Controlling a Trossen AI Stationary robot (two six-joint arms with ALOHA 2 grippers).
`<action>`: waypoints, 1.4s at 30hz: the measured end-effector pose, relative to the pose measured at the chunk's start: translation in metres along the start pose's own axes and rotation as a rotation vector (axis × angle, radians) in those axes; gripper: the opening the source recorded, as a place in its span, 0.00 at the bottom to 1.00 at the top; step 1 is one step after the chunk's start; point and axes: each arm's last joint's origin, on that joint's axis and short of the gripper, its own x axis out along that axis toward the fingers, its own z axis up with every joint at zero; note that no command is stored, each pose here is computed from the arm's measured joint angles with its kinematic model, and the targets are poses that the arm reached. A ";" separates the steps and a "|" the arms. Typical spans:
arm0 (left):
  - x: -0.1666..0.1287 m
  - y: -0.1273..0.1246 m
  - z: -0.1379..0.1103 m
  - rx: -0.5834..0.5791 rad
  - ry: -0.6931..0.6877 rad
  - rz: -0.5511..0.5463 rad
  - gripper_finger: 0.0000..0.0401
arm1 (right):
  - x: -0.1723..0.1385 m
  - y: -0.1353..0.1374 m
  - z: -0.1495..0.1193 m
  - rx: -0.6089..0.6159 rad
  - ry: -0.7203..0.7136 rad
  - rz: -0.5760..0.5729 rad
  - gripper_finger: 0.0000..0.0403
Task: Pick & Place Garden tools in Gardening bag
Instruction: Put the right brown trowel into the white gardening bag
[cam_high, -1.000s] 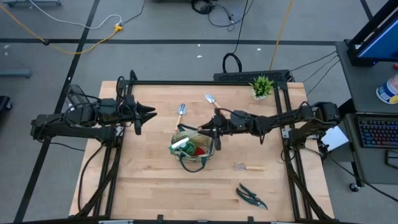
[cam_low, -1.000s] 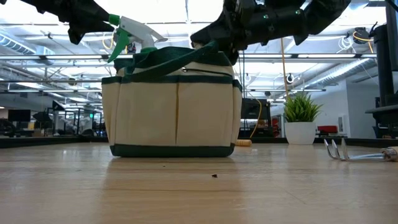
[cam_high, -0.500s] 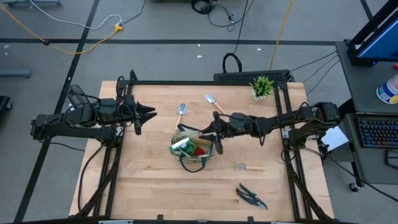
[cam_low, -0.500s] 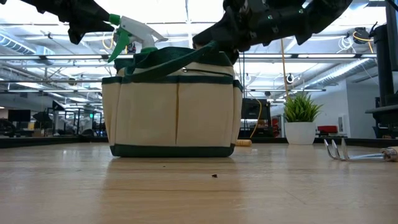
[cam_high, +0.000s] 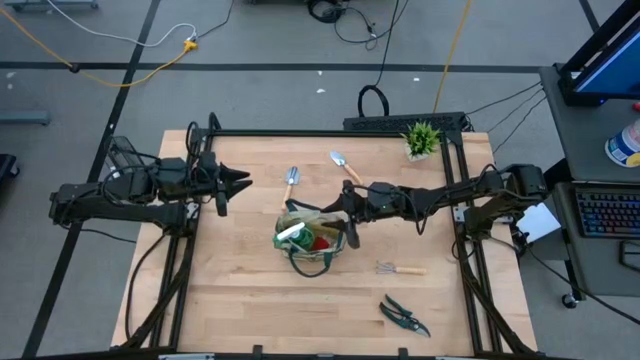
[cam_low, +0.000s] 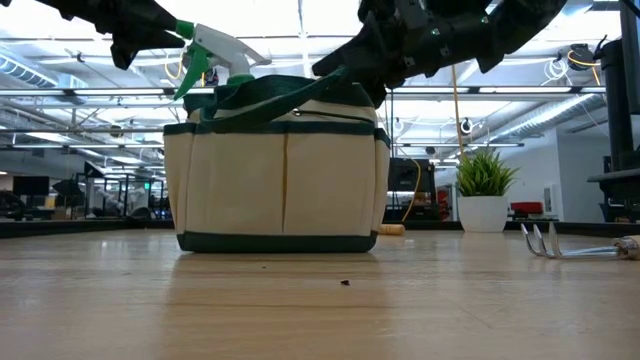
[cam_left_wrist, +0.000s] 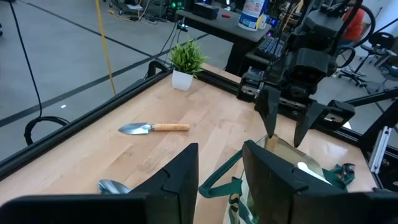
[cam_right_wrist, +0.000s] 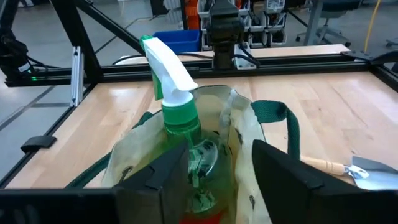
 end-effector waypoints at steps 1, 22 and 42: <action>0.000 0.000 0.000 0.000 0.000 0.000 0.32 | 0.000 0.000 0.001 -0.010 -0.008 -0.018 0.44; 0.000 0.000 0.000 0.063 0.006 0.000 0.32 | -0.091 0.007 0.069 -0.034 -0.201 -0.236 0.22; 0.000 0.000 -0.001 0.055 0.007 0.000 0.32 | -0.119 0.042 0.053 0.028 0.030 0.006 0.01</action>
